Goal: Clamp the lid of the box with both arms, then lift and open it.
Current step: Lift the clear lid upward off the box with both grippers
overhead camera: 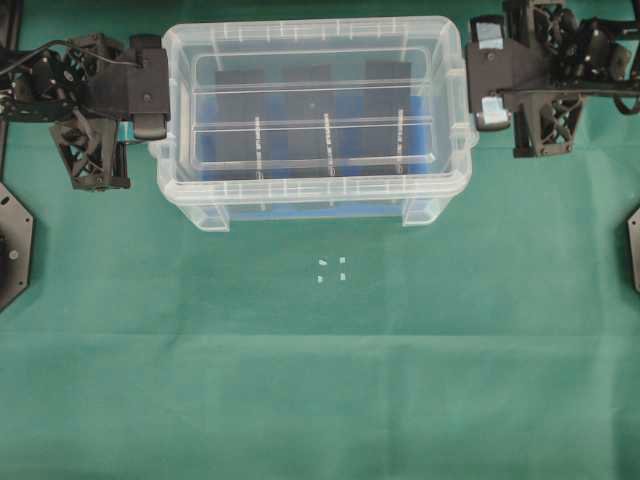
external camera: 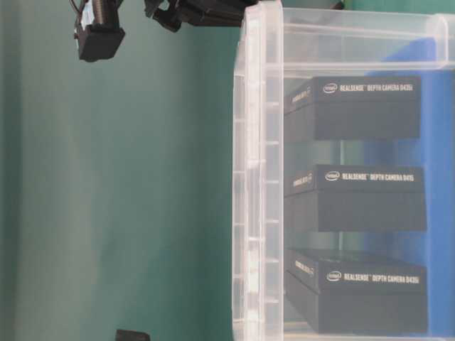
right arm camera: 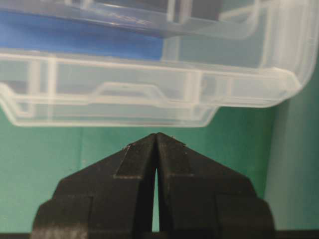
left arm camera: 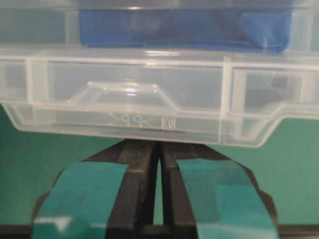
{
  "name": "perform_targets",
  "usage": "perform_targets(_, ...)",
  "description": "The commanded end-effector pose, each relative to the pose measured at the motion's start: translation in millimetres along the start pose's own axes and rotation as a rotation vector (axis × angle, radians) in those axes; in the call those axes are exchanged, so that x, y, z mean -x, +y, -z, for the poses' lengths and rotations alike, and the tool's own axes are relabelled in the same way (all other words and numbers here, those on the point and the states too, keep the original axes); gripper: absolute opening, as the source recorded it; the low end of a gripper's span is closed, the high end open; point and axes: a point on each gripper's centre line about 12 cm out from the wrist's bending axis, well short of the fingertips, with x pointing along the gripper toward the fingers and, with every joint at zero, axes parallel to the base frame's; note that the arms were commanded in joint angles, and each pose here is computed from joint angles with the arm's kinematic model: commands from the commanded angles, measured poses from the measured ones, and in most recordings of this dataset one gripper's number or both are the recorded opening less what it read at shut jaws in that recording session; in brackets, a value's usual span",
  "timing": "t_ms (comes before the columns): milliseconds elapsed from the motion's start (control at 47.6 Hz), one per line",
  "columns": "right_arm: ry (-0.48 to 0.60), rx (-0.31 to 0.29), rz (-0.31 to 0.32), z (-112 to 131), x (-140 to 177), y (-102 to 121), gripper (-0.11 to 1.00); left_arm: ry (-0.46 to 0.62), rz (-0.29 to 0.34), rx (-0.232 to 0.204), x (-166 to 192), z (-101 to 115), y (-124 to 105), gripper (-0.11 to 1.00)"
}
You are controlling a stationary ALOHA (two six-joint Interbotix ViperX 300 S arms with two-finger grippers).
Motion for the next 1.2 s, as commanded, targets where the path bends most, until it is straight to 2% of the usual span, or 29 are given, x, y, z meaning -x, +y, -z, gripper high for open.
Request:
perform_targets(0, -0.021, 0.004, 0.013, -6, 2, -3, 0.0, -0.028, -0.009, 0.0, 5, -6, 1, 0.02)
perform_targets(378, 0.044, 0.007, -0.018, 2, -19, 2, 0.0, -0.026, -0.008, 0.002, 5, -5, 1, 0.02)
perform_targets(630, 0.019, -0.004, -0.016, -1, -21, 1, 0.0, -0.027, -0.008, 0.006, 5, -6, 2, 0.02)
perform_targets(903, 0.005, -0.048, -0.055, -5, -22, 8, 0.0, -0.027, -0.008, 0.007, 4, -8, 3, 0.02)
perform_targets(1176, 0.014, -0.034, -0.075, -10, -20, 14, 0.0, -0.023, 0.003, -0.006, 1, -18, 1, 0.02)
